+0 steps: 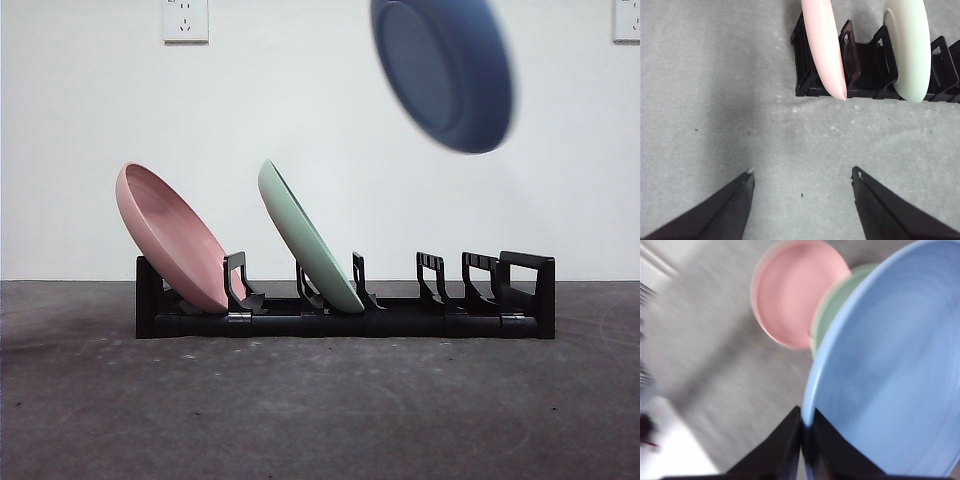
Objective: Place the plate
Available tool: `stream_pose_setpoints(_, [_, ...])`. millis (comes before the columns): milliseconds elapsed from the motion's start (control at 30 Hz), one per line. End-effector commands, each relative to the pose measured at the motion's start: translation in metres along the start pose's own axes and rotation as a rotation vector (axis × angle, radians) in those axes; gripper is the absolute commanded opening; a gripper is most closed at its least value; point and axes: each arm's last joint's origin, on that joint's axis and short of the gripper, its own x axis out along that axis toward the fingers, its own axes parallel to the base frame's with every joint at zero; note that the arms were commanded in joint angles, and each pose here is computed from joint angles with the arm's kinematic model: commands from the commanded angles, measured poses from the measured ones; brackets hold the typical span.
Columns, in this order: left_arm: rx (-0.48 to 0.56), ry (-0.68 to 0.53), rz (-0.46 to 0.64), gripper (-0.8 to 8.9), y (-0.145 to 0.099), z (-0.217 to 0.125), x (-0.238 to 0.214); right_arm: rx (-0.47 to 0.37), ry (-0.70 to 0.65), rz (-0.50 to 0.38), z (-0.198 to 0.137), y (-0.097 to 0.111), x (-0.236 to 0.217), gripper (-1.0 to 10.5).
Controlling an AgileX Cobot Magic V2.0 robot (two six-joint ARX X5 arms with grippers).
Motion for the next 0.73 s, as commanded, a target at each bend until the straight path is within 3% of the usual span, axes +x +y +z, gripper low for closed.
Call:
stream_pose_setpoints(33, [0.008, -0.023, -0.011, 3.12, -0.002, 0.005, -0.003, -0.109, -0.029, -0.094, -0.004, 0.021, -0.01, 0.1])
stream_pose_setpoints(300, [0.017, -0.058, -0.016, 3.12, -0.003, 0.008, -0.003, -0.204, 0.039, -0.229, -0.054, 0.046, 0.002, 0.1])
stream_pose_setpoints(500, [0.019, -0.064, -0.017, 3.12, -0.003, 0.009, -0.003, -0.268, 0.098, -0.255, -0.104, 0.056, 0.036, 0.1])
stream_pose_setpoints(733, [0.019, -0.064, -0.017, 3.12, -0.003, 0.009, -0.003, -0.43, 0.242, -0.385, -0.151, 0.073, 0.08, 0.1])
